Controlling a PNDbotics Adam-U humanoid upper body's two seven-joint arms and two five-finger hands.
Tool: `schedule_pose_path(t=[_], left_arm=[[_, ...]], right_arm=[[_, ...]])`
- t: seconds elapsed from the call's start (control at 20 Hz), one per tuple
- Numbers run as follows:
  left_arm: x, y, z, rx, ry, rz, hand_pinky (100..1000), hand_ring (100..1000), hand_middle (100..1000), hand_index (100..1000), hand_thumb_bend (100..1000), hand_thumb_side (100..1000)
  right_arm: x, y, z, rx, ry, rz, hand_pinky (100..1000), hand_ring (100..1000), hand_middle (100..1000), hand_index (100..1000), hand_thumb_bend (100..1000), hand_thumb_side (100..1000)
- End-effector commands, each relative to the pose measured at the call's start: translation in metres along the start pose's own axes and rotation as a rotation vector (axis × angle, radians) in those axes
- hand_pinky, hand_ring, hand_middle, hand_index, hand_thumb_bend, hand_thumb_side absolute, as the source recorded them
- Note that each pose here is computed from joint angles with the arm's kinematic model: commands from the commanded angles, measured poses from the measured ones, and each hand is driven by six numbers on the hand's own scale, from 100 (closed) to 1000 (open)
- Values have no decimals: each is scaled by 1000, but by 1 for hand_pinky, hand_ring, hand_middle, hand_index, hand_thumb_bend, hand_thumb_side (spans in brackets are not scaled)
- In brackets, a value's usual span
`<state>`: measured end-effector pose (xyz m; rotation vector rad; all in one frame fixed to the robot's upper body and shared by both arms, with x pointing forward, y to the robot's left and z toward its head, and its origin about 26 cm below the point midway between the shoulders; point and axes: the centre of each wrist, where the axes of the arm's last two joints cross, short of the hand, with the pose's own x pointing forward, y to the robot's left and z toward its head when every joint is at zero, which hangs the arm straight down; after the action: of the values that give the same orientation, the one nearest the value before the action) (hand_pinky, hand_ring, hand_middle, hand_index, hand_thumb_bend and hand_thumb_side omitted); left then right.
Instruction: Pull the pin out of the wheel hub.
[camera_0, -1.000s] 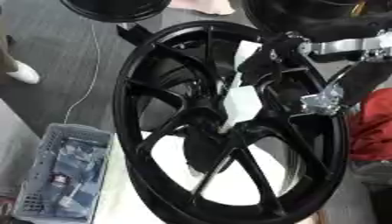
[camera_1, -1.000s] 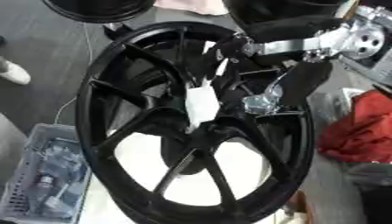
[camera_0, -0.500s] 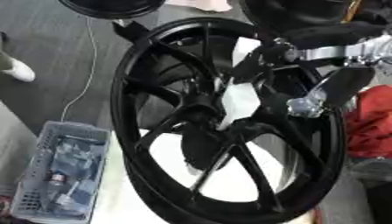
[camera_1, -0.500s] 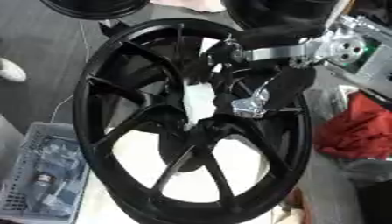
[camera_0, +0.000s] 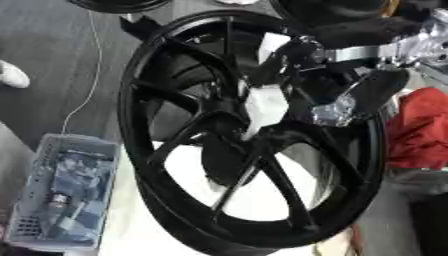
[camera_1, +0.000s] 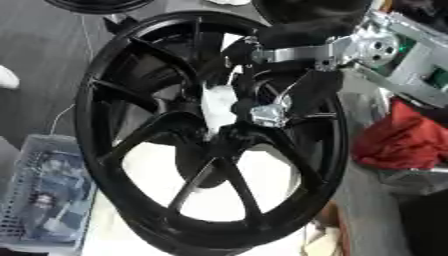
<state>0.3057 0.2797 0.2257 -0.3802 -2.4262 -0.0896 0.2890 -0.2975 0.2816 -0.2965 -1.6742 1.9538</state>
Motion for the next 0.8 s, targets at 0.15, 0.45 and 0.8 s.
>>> schedule_pose_path(t=[0.15, 0.45, 0.8], left_arm=[[6, -1, -4, -12, -26, -13, 816, 751, 612, 765, 100, 666], [6, -1, -3, -14, -25, -18, 816, 751, 607, 758, 100, 666], [6, -2, -3, -14, -26, -15, 817, 751, 604, 754, 100, 666]], right_arm=[[2, -2, 1, -5, 27, 31, 548, 803, 812, 960, 100, 677], [4, -14, 5, -54, 17, 48, 548, 807, 816, 961, 100, 628], [1, -3, 4, -25, 46, 44, 557, 816, 826, 965, 100, 595]])
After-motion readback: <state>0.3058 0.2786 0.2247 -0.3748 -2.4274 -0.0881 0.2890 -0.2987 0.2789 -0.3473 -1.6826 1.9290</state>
